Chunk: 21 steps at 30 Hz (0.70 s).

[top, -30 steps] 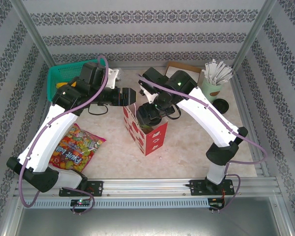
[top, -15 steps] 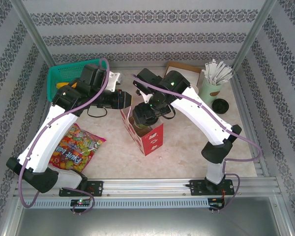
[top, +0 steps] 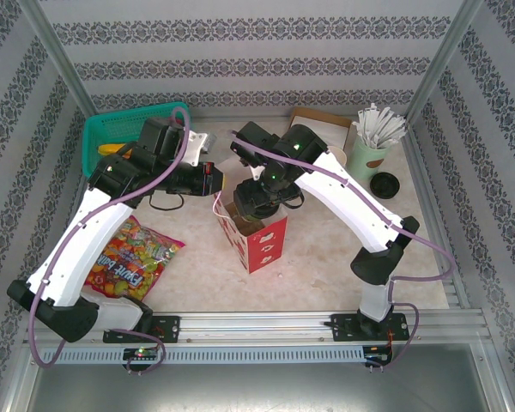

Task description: Pack the takeout coffee

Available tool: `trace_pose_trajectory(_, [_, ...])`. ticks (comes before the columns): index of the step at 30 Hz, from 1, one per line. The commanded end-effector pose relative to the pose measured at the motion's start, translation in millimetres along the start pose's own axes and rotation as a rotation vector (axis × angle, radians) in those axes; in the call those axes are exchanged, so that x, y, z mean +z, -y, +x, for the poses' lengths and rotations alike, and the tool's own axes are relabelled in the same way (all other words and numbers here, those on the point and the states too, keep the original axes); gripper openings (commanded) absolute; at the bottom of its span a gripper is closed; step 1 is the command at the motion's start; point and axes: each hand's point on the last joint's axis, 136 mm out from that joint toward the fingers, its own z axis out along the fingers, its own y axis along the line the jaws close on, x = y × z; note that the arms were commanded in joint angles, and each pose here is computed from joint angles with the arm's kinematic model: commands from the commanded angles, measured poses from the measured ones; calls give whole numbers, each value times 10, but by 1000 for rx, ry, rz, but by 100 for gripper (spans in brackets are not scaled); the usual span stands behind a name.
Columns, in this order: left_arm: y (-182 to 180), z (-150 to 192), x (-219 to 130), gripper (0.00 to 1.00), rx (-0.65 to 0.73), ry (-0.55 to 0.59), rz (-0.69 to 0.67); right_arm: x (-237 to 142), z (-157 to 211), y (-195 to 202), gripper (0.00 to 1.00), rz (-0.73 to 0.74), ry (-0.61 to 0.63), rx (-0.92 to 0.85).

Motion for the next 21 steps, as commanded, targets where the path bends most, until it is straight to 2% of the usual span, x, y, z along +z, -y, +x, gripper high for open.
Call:
trace_pose_trajectory(1, [78,101,-73,0,29,-8,27,-7,168,265,73,137,-71,28])
trace_pose_trajectory(8, [208,94,-79,0,31,11,110,-47,75,-198,72,-50,-34,31])
trace_pose_trajectory(13, [207,106,-79,0,30,28,119,104,77,-197,72,-18,-53,48])
trace_pose_trajectory(18, [138,77,-136,0,41,56,66,130,190,50,72,120,-100,45])
trace_pose_trajectory(21, [128,93,-119,0,44,53,67,56,219,-71,72,81,-94,31])
